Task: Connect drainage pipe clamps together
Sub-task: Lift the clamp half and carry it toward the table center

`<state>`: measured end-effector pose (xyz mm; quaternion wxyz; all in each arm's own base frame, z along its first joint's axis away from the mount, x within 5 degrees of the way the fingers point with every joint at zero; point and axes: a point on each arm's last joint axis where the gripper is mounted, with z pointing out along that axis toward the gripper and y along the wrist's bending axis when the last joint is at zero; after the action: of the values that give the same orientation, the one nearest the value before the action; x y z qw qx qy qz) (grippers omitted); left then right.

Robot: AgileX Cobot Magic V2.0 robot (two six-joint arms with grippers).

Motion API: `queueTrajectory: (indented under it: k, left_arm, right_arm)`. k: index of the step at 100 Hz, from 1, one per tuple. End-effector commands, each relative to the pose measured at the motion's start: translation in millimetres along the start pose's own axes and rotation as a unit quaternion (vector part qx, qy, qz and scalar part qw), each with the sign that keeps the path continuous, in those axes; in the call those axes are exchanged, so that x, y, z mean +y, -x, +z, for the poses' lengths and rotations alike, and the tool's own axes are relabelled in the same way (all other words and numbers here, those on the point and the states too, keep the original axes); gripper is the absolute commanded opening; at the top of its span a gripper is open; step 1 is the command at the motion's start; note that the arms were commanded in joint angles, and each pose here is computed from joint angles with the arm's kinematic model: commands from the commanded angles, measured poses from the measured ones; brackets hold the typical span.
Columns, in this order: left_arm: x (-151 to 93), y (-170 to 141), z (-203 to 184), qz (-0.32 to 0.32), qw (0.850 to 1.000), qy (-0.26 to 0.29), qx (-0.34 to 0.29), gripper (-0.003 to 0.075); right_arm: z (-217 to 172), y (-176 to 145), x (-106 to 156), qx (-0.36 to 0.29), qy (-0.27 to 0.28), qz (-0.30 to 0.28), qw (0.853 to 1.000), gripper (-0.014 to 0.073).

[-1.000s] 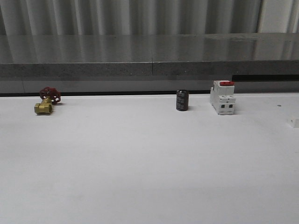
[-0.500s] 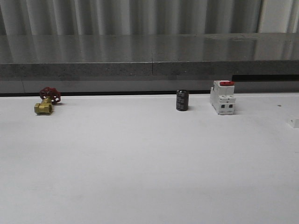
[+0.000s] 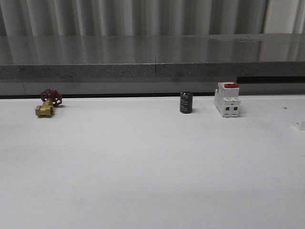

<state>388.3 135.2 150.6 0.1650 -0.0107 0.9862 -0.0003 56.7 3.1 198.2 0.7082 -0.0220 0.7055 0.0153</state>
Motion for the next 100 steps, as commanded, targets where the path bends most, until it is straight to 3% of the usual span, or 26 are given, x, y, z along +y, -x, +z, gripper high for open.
queueTrajectory:
  k: [1, 22, 36, 57, 81, 100]
  left_arm:
    - [-1.8, 13.9, -26.5, -0.011, 0.999, -0.001, -0.045, 0.0094]
    - [-21.4, 17.5, -46.5, -0.024, 0.998, -0.04, -0.049, 0.0094]
    - [-53.4, 23.8, -66.6, -0.012, 0.997, -0.056, -0.057, 0.0094]
    - [-132.4, 28.1, -84.0, -0.011, 0.994, -0.1, -0.048, 0.0094]
    - [-242.5, 19.4, -87.4, 0.059, 0.987, -0.129, -0.068, 0.0094]
    - [-293.6, 3.1, -86.6, 0.089, 0.985, -0.129, -0.068, 0.0094]
  right_arm:
    - [-2.8, 14.6, -0.7, -0.057, -0.005, -0.002, 0.998, -0.0065]
    - [-2.8, 14.6, -0.7, -0.057, -0.005, -0.002, 0.998, -0.0065]
    - [-2.8, 14.6, -0.7, -0.057, -0.005, -0.002, 0.998, -0.0066]
    - [-2.8, 14.6, -0.7, -0.057, -0.005, -0.002, 0.998, -0.0066]
    - [-2.8, 14.6, -0.7, -0.057, -0.005, -0.002, 0.998, -0.0066]
    - [-2.8, 14.6, -0.7, -0.057, -0.005, -0.002, 0.998, -0.0066]
